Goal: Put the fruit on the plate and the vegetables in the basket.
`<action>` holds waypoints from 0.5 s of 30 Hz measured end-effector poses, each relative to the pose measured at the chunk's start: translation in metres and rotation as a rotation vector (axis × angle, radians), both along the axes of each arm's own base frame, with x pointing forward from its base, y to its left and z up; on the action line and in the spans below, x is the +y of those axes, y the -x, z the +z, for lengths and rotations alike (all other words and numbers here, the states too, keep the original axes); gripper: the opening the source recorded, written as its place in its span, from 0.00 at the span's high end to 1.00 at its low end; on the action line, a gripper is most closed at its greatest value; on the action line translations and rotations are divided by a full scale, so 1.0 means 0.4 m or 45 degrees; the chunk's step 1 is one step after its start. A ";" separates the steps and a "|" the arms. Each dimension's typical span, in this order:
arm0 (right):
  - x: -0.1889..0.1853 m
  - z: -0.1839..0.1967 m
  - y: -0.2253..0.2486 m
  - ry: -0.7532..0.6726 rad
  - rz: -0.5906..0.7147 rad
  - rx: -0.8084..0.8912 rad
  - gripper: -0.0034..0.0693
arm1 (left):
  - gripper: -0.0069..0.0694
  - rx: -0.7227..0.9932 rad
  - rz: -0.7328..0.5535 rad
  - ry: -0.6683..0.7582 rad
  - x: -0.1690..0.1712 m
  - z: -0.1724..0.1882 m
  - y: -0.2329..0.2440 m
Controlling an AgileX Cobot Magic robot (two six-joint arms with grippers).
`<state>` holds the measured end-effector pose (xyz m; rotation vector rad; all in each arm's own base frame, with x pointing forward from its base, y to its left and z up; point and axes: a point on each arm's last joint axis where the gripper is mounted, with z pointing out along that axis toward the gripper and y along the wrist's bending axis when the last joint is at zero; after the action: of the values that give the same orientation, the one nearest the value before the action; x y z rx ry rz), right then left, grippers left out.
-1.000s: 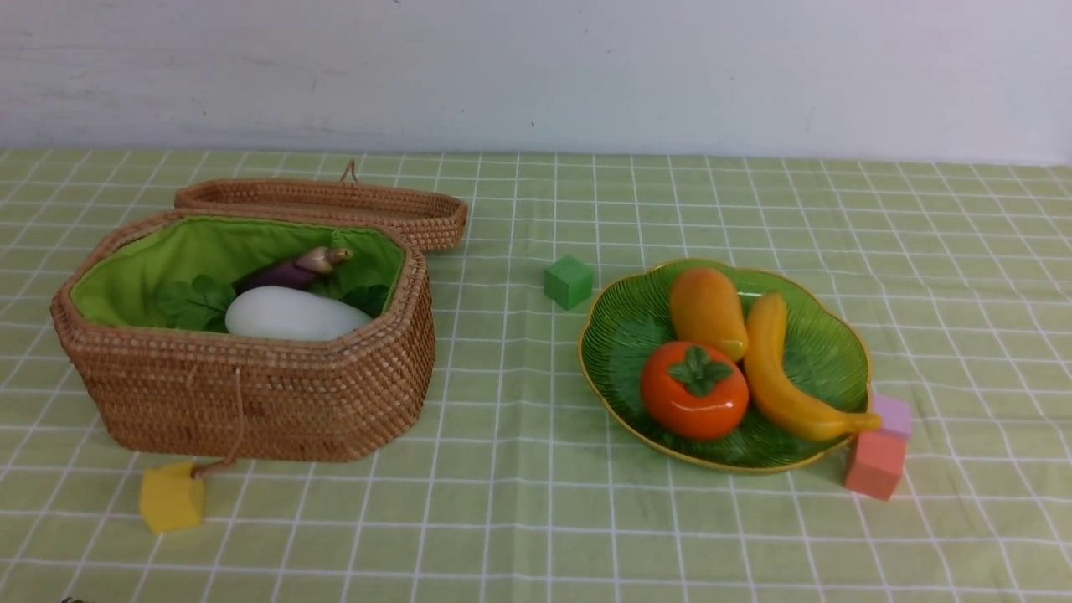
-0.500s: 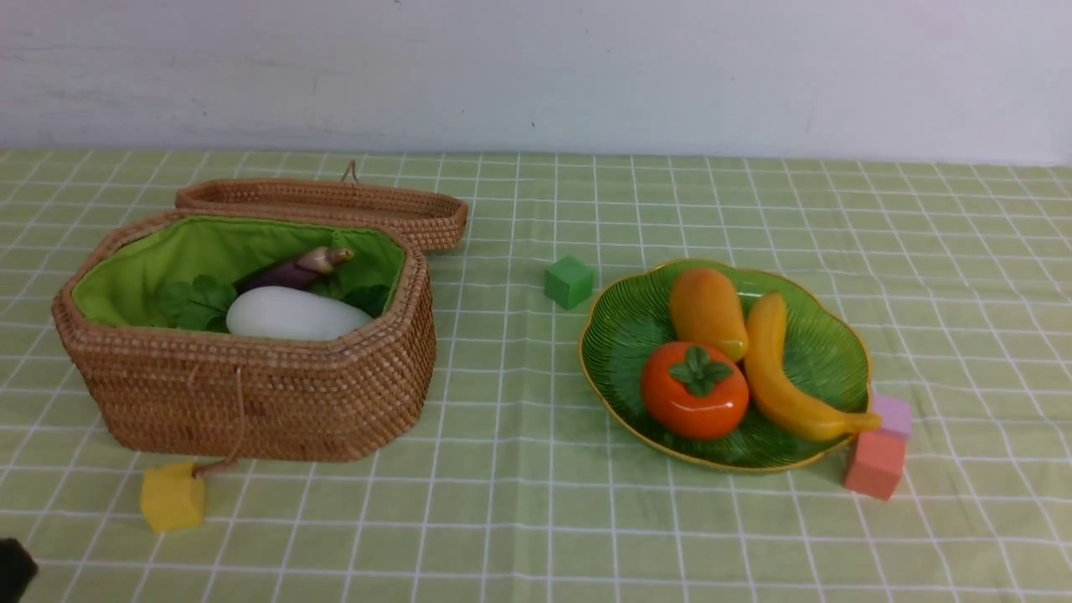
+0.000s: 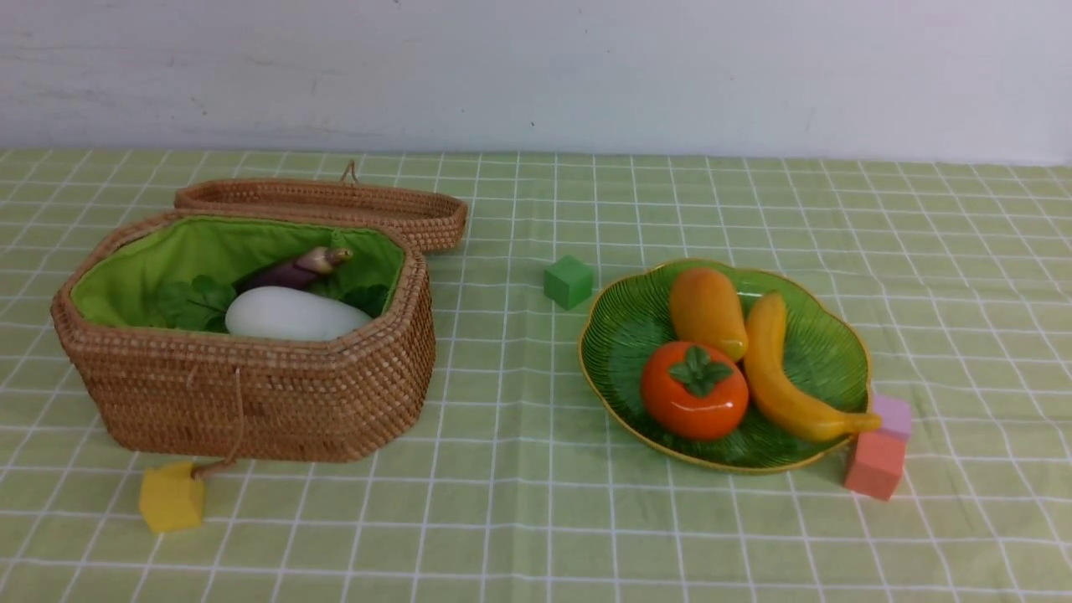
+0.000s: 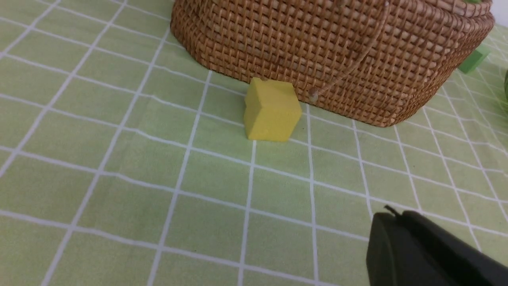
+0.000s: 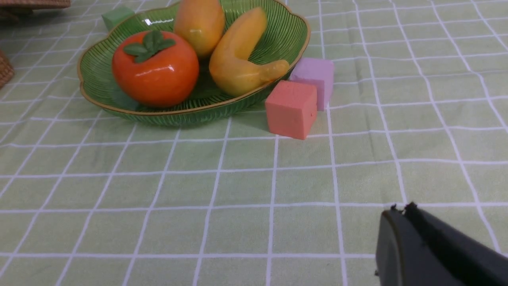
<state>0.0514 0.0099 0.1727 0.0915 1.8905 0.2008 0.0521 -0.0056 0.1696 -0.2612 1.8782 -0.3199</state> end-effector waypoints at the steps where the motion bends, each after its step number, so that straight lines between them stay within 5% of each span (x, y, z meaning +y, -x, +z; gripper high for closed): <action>1: 0.000 0.000 0.000 0.000 0.000 0.000 0.94 | 0.93 -0.001 0.000 0.000 0.000 0.000 0.000; 15: 0.000 0.000 0.000 0.000 0.000 0.000 0.92 | 0.93 -0.003 0.000 0.001 0.000 0.001 0.000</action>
<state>0.0514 0.0099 0.1727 0.0915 1.8905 0.2008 0.0521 -0.0056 0.1698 -0.2612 1.8759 -0.3205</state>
